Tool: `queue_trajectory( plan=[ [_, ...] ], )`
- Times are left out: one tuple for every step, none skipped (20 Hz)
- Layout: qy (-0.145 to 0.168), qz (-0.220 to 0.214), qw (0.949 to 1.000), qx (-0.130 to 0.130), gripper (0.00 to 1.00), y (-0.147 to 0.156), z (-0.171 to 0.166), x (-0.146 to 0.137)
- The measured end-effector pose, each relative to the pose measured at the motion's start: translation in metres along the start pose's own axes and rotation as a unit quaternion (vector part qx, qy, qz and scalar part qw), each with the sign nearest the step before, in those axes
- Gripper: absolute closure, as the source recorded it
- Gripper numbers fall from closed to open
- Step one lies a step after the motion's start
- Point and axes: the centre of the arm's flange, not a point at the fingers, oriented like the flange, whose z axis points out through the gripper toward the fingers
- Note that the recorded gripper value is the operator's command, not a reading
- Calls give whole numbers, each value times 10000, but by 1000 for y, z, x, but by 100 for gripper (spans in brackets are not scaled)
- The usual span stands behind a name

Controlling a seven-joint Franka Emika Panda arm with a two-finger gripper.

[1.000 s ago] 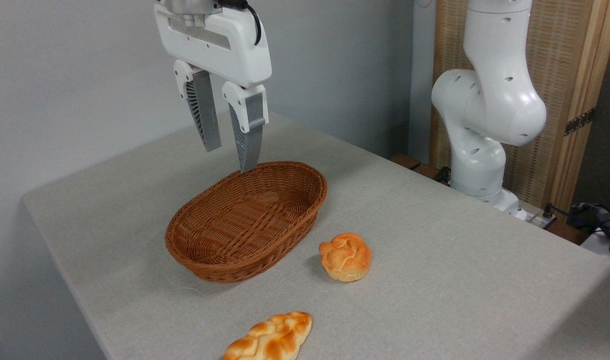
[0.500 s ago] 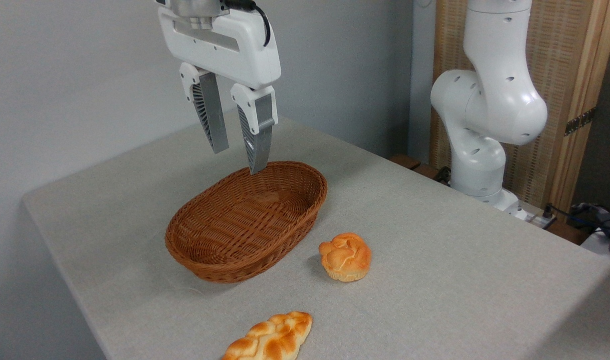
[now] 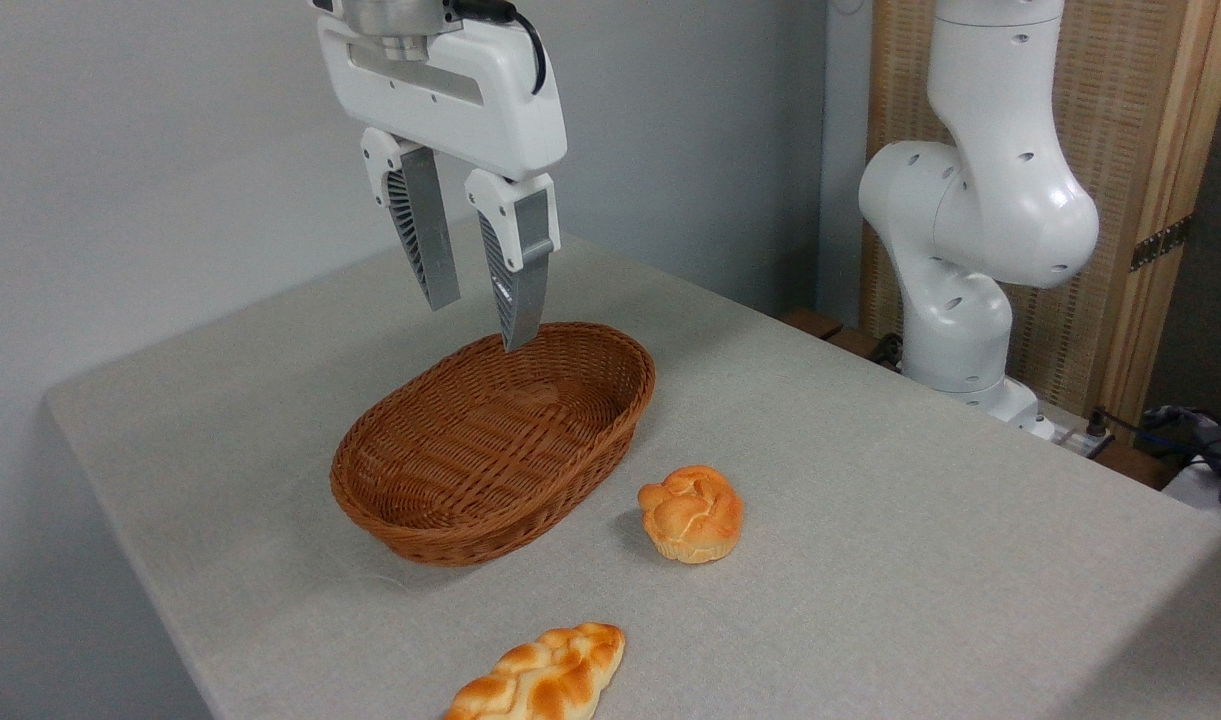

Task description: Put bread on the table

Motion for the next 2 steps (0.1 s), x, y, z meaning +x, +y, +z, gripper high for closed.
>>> queue_trajectory(
  plan=[
    [0, -4, 10000, 0, 0, 0, 0, 0],
    [0, -9, 10000, 1, 0, -1, 0, -1]
  ],
)
